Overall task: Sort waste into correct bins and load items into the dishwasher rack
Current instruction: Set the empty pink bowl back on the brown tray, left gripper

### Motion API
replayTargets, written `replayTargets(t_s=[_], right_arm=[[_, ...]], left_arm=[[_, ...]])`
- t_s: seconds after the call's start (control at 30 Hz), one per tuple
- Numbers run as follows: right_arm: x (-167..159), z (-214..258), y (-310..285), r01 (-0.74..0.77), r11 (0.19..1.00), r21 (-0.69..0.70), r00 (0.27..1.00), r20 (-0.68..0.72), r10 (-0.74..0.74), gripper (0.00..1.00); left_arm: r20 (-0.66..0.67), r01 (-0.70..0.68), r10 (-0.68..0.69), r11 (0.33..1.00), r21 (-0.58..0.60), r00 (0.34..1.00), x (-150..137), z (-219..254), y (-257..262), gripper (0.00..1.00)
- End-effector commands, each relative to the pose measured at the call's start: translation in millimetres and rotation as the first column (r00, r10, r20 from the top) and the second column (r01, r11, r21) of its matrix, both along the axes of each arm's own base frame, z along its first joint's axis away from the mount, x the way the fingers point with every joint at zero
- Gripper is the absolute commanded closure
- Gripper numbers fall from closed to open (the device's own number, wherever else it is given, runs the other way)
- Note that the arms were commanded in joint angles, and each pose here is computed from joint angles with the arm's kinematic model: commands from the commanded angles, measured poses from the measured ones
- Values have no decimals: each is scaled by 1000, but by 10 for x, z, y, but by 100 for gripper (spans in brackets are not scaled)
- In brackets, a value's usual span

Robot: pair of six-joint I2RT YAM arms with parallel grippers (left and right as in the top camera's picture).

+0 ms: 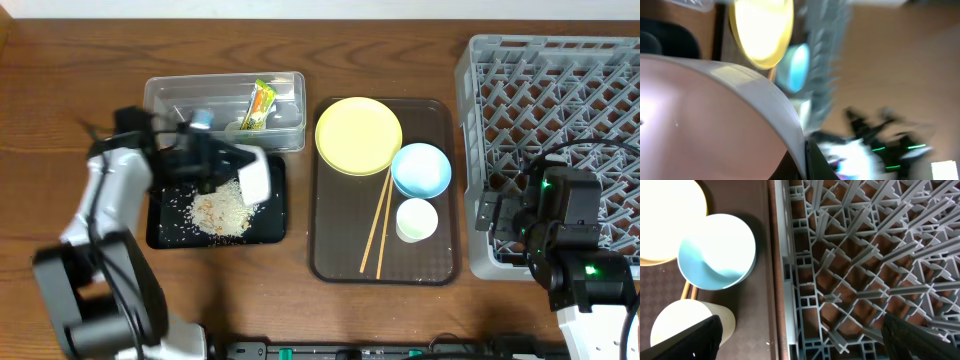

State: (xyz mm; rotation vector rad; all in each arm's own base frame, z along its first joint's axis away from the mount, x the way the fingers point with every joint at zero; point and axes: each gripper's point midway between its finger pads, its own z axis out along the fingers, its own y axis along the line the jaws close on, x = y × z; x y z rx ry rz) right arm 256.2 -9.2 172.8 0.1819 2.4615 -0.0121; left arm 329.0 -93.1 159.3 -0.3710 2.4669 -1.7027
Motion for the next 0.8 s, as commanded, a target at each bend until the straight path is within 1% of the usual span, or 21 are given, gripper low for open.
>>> replayTargets(t_s=[0.0, 0.07, 0.2, 0.27, 0.37, 0.4, 0.43, 0.47, 0.6, 0.7, 0.77], right_arm=[[42, 97, -13, 9, 1000, 6, 1000, 28, -9, 1], [46, 101, -13, 9, 1000, 6, 1000, 30, -9, 1], [47, 101, -13, 9, 1000, 6, 999, 30, -9, 1], [43, 97, -13, 9, 1000, 6, 1000, 28, -9, 1], [40, 95, -13, 9, 1000, 6, 1000, 27, -9, 1], [40, 95, -13, 9, 1000, 6, 1000, 27, -9, 1], [40, 95, -13, 9, 1000, 6, 1000, 27, -9, 1], [40, 95, -13, 9, 1000, 6, 1000, 27, -9, 1], [33, 90, -14, 9, 1000, 6, 1000, 23, -9, 1], [26, 84, -13, 9, 1000, 6, 1000, 19, -9, 1], [28, 85, -14, 9, 1000, 6, 1000, 20, -9, 1]], left_arm=[[111, 78, -126, 929, 361, 986, -97, -94, -228, 94], [167, 112, -214, 874, 473, 963, -130, -100, -451, 94], [249, 152, -380, 766, 625, 891, -186, -162, -930, 94], [275, 145, -458, 693, 707, 846, -214, -241, -1171, 94], [292, 124, -542, 605, 787, 788, -266, -367, -1469, 93], [292, 126, -565, 586, 800, 772, -298, -413, -1564, 93], [286, 130, -583, 568, 812, 760, -343, -480, -1678, 90], [278, 134, -595, 554, 822, 754, -380, -544, -1761, 89], [219, 157, -639, 477, 865, 737, -495, -847, -1923, 88], [174, 191, -659, 444, 876, 732, -559, -1020, -1955, 89], [160, 201, -663, 434, 878, 731, -577, -1071, -1958, 89]])
